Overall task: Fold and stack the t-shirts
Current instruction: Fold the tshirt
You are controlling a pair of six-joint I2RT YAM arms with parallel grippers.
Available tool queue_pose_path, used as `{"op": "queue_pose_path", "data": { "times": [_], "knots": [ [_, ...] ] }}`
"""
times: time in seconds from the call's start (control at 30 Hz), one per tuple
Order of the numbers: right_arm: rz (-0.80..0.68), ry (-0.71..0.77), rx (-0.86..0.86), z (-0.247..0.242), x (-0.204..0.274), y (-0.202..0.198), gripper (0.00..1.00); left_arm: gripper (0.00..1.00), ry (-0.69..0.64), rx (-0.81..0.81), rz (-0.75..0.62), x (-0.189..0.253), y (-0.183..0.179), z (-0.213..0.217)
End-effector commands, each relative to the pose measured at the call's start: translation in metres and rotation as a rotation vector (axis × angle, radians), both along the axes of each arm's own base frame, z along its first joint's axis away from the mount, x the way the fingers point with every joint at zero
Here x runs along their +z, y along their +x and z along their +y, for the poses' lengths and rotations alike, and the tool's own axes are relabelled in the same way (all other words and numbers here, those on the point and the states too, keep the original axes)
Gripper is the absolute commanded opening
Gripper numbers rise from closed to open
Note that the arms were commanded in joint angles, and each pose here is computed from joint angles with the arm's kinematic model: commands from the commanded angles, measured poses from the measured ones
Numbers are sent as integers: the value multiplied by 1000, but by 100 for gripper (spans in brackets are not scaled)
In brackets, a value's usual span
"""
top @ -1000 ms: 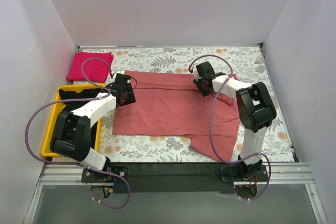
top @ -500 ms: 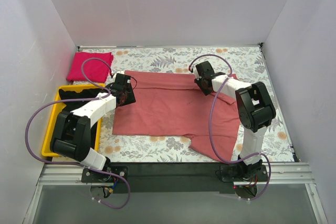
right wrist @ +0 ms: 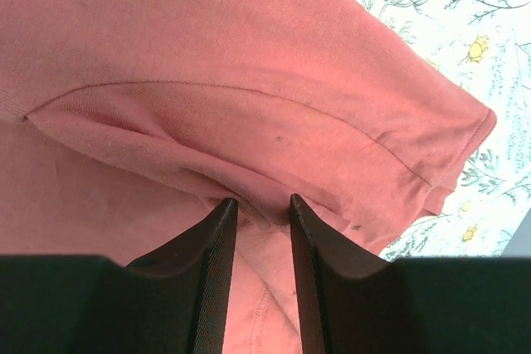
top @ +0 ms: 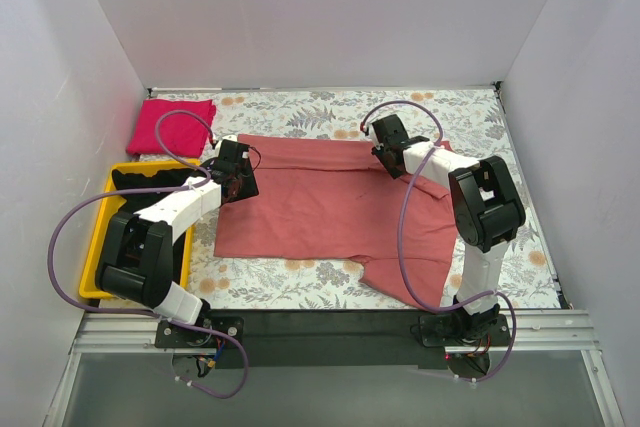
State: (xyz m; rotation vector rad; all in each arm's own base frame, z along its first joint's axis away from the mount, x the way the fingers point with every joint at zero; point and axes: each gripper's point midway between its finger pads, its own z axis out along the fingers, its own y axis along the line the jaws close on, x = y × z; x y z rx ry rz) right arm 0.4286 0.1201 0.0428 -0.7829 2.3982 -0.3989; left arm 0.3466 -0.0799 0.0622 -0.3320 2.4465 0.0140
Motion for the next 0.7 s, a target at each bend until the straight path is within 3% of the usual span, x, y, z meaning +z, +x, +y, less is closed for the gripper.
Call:
{"op": "queue_pose_path", "data": {
  "times": [0.0,0.67],
  "knots": [
    [-67,-21,13,3,20,6,39,48,-2,-6,-26,9,7,-1],
    [-163,-140,43,13,34,-13,40,48,-5,-11,-25,9,7,-2]
  ]
}}
